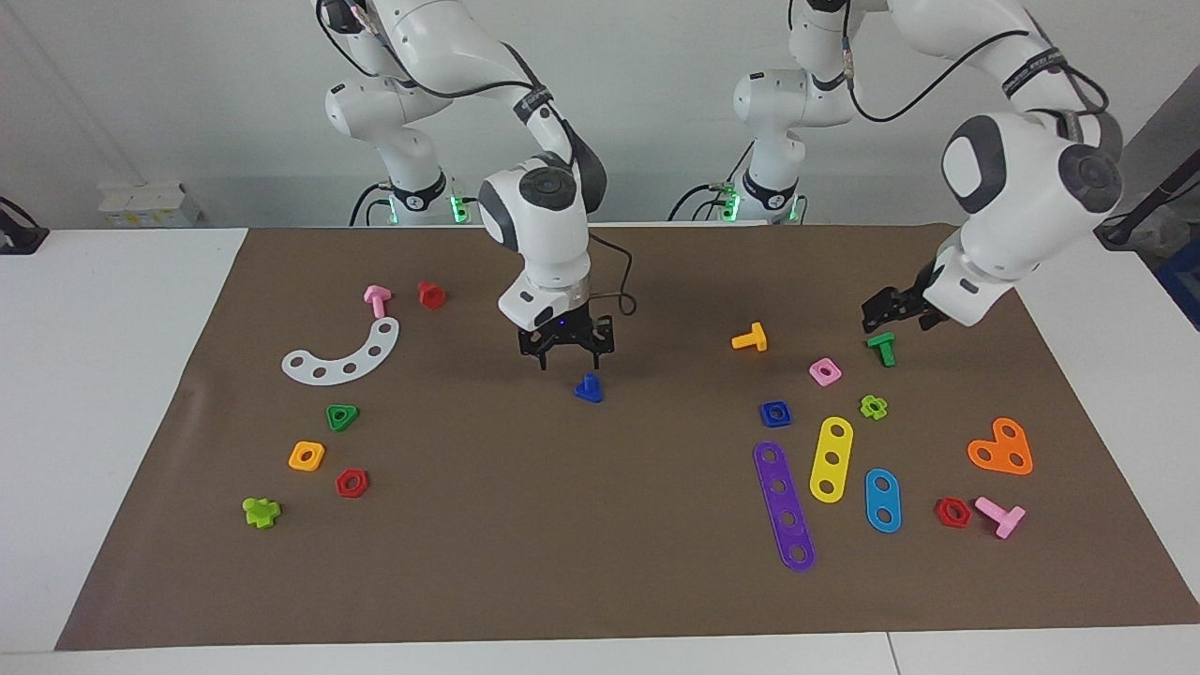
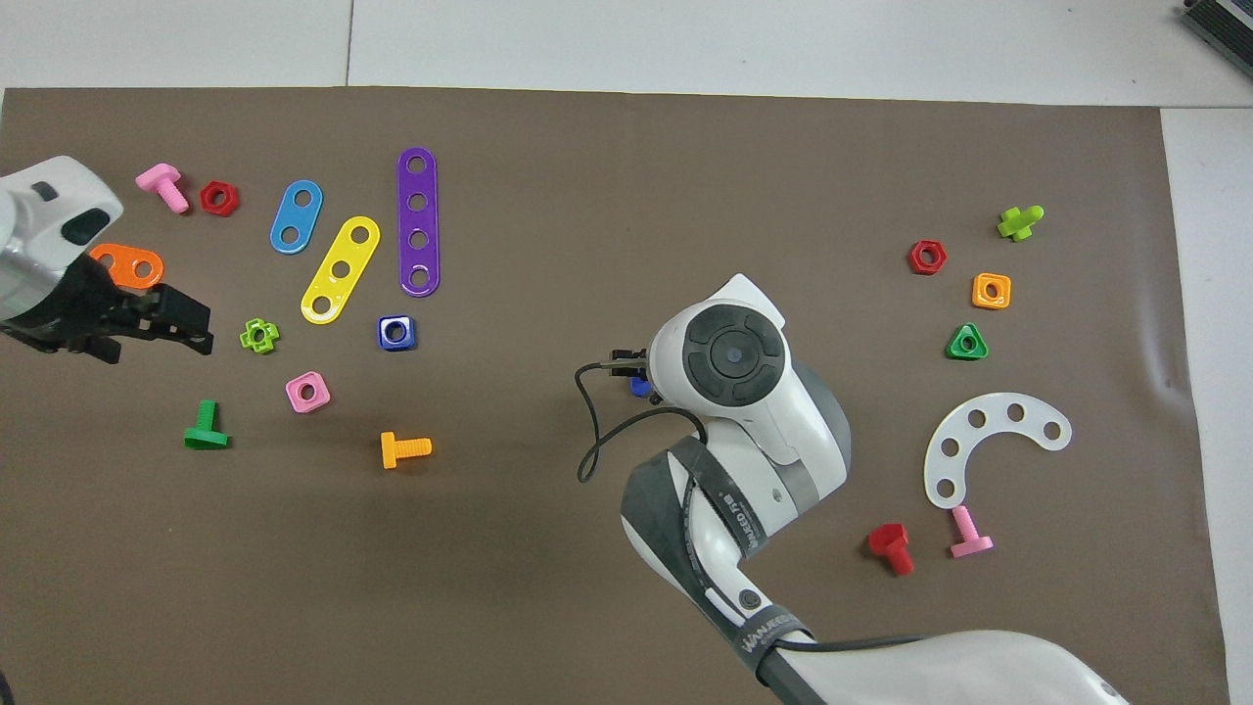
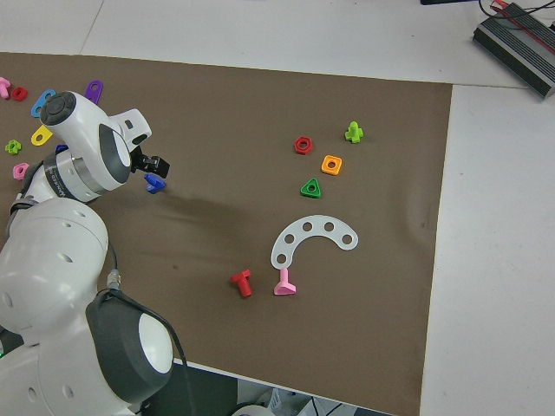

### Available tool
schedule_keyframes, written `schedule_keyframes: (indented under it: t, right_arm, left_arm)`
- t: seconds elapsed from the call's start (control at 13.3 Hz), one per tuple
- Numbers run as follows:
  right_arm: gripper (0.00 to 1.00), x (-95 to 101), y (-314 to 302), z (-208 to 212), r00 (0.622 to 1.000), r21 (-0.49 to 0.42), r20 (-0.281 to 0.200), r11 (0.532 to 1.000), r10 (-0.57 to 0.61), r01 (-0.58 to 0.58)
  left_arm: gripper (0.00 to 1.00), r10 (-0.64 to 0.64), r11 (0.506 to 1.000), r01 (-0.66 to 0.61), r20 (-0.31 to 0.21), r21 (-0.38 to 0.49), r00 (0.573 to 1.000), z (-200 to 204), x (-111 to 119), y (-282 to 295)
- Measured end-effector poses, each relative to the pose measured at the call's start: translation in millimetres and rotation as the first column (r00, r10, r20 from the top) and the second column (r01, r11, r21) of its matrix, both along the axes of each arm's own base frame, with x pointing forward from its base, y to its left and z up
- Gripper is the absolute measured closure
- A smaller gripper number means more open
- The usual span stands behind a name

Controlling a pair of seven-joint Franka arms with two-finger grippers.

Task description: Unscrew and place screws in storage area

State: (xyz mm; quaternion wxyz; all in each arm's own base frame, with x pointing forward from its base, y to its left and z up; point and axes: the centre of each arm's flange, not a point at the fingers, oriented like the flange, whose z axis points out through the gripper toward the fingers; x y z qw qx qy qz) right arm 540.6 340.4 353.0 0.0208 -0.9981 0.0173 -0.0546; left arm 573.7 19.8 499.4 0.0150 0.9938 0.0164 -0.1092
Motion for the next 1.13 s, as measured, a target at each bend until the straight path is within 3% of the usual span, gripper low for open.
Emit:
schedule_keyframes:
  t: [0.08,0.23,0.3,0.45,0.68,0.83,0.9,0.98,1.13]
  right_arm:
    - [0.13,0.3,8,-10,1.0,-0.011,-0.002,1.0,0.004,-0.004]
    - [0.18,1.3,15,-24,1.0,-0.026,-0.002,1.0,0.012,-0.012]
    - [0.18,2.8,15,-29,1.0,-0.024,0.002,1.0,0.012,-0.012]
    - [0.32,5.3,15,-36,1.0,-0.019,0.011,1.0,0.012,-0.011]
    - [0.35,5.4,15,-39,1.0,-0.02,0.008,1.0,0.012,-0.011]
    - [0.59,5.5,15,-39,1.0,-0.02,0.009,1.0,0.011,-0.011]
    - [0.7,5.5,15,-39,1.0,-0.02,0.009,1.0,0.011,-0.011]
    - [0.7,5.6,15,-39,1.0,-0.02,0.009,1.0,0.011,-0.011]
    - [0.81,7.7,13,-38,1.0,-0.02,0.012,1.0,0.007,-0.007]
  left_arm:
    - [0.0,0.015,1.0,-0.014,-0.016,0.017,1.0,6,-8,16]
    - [0.0,0.032,0.999,-0.032,-0.001,0.026,0.999,21,-16,28]
    - [0.0,0.032,0.999,-0.033,0.026,0.026,0.999,36,-20,28]
    - [0.0,0.019,0.999,-0.022,0.107,0.027,0.994,78,-31,22]
    - [0.0,-0.013,0.999,0.001,0.227,0.05,0.974,127,-34,9]
    - [0.0,-0.027,0.998,0.012,0.293,0.054,0.956,131,-24,2]
    - [0.0,-0.035,0.998,0.019,0.297,0.055,0.954,128,-21,-2]
    - [0.0,-0.041,0.998,0.026,0.291,0.055,0.956,124,-20,-6]
    - [0.0,-0.043,0.998,0.029,0.279,0.054,0.959,118,-20,-7]
